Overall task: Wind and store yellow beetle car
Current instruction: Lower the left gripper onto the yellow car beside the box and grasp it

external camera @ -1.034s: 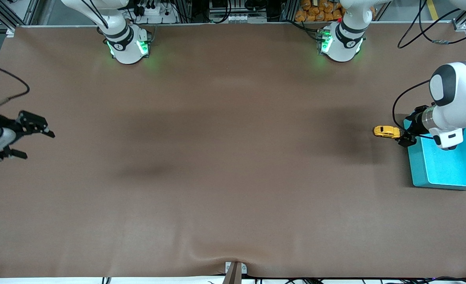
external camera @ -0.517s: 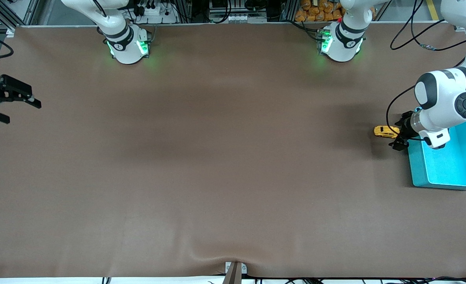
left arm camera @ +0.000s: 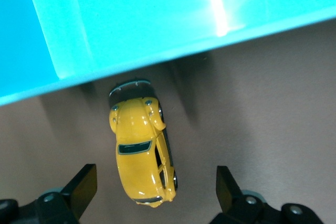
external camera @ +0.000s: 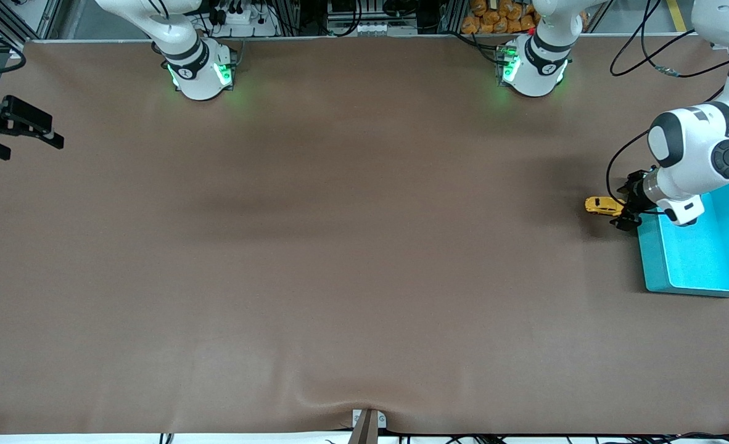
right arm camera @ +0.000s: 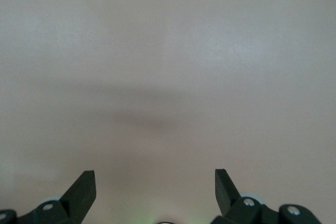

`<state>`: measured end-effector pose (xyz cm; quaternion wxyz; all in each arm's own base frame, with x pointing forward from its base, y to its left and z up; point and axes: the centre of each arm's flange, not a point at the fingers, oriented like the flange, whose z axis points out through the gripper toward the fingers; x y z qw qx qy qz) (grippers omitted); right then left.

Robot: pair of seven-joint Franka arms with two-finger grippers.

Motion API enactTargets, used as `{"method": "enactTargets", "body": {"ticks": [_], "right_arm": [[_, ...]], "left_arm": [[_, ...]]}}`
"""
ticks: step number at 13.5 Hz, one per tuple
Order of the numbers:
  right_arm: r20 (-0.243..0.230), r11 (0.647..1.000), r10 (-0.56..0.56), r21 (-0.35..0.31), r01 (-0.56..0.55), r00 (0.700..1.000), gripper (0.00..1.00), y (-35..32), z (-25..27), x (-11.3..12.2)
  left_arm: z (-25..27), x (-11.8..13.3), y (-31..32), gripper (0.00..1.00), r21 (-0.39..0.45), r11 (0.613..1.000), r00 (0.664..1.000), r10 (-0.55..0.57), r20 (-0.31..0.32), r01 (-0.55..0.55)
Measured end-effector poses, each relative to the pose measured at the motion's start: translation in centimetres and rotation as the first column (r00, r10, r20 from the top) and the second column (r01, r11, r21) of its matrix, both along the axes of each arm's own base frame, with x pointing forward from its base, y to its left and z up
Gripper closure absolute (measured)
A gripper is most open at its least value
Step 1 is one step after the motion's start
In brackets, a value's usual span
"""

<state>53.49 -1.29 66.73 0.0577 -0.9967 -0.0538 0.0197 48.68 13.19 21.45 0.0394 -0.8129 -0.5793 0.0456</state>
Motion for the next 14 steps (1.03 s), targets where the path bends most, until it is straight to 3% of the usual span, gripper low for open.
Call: {"method": "enactTargets", "body": {"ticks": [7, 12, 14], "right_arm": [[-0.029, 0.996, -0.075, -0.058, 0.073, 0.997, 0.00, 0.8, -0.6, -1.0], [-0.020, 0.994, -0.094, -0.052, 0.093, 0.995, 0.00, -0.6, -1.8, -2.0], [-0.015, 0.994, -0.093, -0.051, 0.092, 0.996, 0.00, -0.8, -1.9, -2.1]], "left_arm": [[-1.9, -1.7, -0.6, 0.00, -0.002, 1.000, 1.000, -0.012, 0.002, 0.012], [-2.0, -2.2, 0.7, 0.00, 0.002, 1.000, 1.000, 0.011, 0.009, -0.011], [-2.1, -2.3, 1.4, 0.04, 0.002, 1.000, 1.000, 0.023, 0.012, -0.023]]}}
